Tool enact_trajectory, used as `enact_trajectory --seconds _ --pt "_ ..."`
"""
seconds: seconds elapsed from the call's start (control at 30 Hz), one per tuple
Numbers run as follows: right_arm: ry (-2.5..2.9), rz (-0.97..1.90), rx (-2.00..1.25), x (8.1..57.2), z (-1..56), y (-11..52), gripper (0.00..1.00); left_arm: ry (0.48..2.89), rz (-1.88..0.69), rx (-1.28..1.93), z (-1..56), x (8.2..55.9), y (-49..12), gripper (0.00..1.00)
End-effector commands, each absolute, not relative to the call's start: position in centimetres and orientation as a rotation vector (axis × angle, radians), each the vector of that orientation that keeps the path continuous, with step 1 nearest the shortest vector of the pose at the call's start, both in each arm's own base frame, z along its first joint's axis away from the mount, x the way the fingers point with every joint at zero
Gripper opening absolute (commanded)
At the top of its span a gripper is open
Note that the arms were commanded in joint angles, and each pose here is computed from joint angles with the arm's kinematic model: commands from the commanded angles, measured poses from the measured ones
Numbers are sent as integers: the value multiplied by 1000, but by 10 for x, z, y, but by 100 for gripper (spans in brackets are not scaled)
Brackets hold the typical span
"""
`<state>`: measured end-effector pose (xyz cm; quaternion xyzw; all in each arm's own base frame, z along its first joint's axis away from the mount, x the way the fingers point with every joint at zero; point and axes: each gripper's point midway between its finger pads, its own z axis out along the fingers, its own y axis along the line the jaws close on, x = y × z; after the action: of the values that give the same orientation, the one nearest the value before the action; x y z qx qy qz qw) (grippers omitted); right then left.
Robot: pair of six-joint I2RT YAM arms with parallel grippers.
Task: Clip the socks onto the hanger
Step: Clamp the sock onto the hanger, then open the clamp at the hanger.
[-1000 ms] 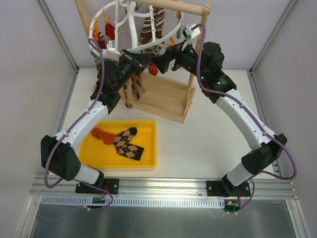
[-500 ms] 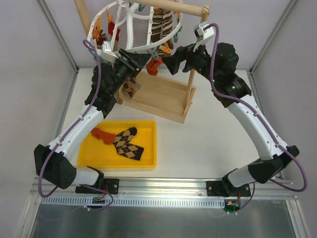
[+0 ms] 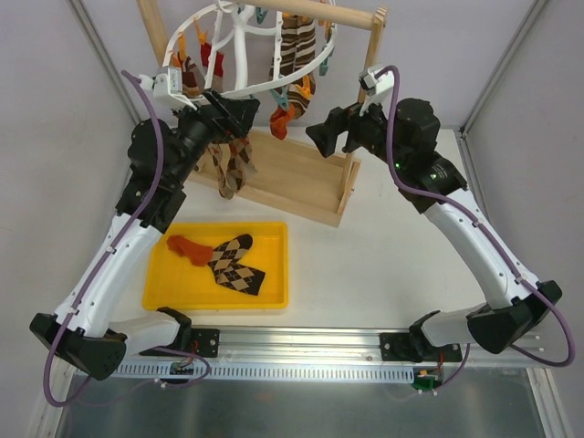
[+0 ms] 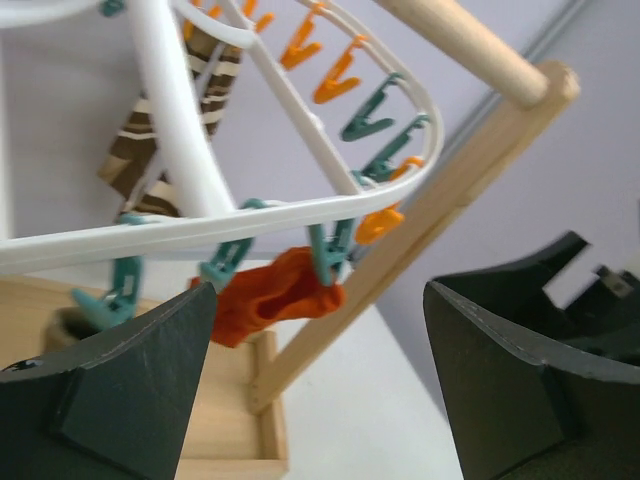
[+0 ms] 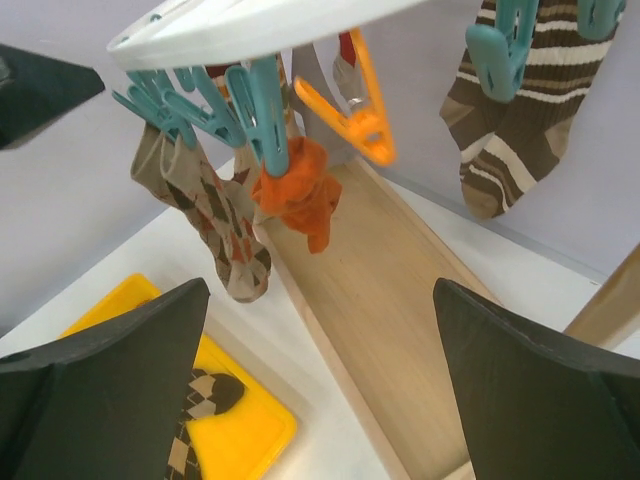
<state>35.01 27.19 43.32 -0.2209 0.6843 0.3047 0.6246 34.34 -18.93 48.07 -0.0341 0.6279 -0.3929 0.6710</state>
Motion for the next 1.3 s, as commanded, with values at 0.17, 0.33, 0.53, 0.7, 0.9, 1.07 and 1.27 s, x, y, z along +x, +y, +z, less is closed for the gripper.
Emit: enact_trajectory --seconds 0.17,0.33,0.53,0.7,0.9,1.07,1.27 --pt "1434 630 -546 341 465 258 96 1418 -466 -195 477 363 -129 84" --pt "1428 591 -530 343 468 253 96 1418 -357 -79 488 377 -131 83" --pt "1430 583 -522 345 468 252 96 1433 -296 -18 493 390 -135 73" --pt "1432 569 -509 351 470 252 96 1468 -288 22 483 402 -144 75" --pt "1439 574 -517 353 468 254 95 1488 -285 116 475 408 -156 75" --pt "1439 587 -521 354 469 257 95 1504 -236 120 474 413 -150 68" --pt "1440 585 -523 360 469 261 91 1531 -152 42 468 417 -129 65"
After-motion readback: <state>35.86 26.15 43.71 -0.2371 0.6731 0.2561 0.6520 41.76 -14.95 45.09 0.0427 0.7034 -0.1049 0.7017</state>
